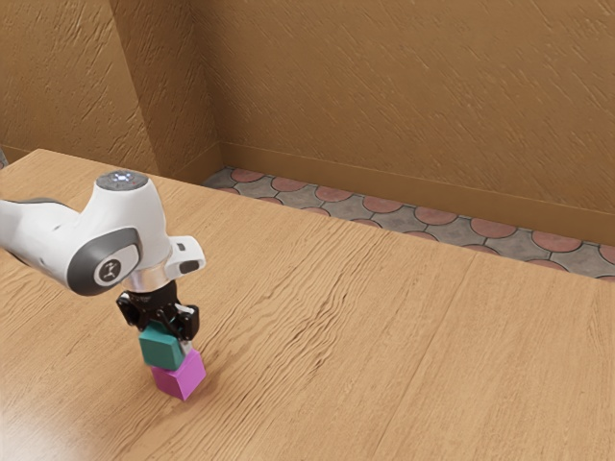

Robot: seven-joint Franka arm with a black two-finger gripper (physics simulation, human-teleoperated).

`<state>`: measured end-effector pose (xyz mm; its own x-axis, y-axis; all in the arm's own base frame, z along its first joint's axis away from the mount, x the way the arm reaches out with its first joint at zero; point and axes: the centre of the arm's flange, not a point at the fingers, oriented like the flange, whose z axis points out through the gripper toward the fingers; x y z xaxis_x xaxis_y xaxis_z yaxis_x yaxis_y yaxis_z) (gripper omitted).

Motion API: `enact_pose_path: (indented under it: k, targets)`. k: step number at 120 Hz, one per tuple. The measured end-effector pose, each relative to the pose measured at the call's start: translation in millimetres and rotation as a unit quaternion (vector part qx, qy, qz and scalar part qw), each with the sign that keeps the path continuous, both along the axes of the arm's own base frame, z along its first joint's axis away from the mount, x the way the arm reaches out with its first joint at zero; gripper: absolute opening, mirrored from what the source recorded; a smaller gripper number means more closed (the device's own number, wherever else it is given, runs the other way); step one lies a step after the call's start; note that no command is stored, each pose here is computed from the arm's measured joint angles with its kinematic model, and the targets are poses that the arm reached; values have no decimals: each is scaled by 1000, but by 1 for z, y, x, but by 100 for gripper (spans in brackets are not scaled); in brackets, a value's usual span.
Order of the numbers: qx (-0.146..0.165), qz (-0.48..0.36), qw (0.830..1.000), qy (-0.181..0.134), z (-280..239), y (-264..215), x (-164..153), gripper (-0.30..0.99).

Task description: Pick up the blue block with one arm, and put the blue block on the pink block with one arm

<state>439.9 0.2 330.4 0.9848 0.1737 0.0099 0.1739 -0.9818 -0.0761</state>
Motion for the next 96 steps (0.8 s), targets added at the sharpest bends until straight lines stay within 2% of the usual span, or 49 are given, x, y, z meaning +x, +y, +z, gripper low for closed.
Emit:
enact_pose_path:
  k: [26,50,55,68,83,90,96]
  targets:
    - [-8,-10,1000,-3,0,-2,1,54]
    - [-10,-22,1000,-16,12,-3,1,63]
    - [-11,-22,999,-27,21,0,1,64]
    - [-6,-22,997,-77,79,9,5,66]
    - [12,-45,989,-141,179,10,36,68]
    - [4,-49,987,-153,204,10,42,68]
    - [-8,-51,987,-150,213,8,42,68]
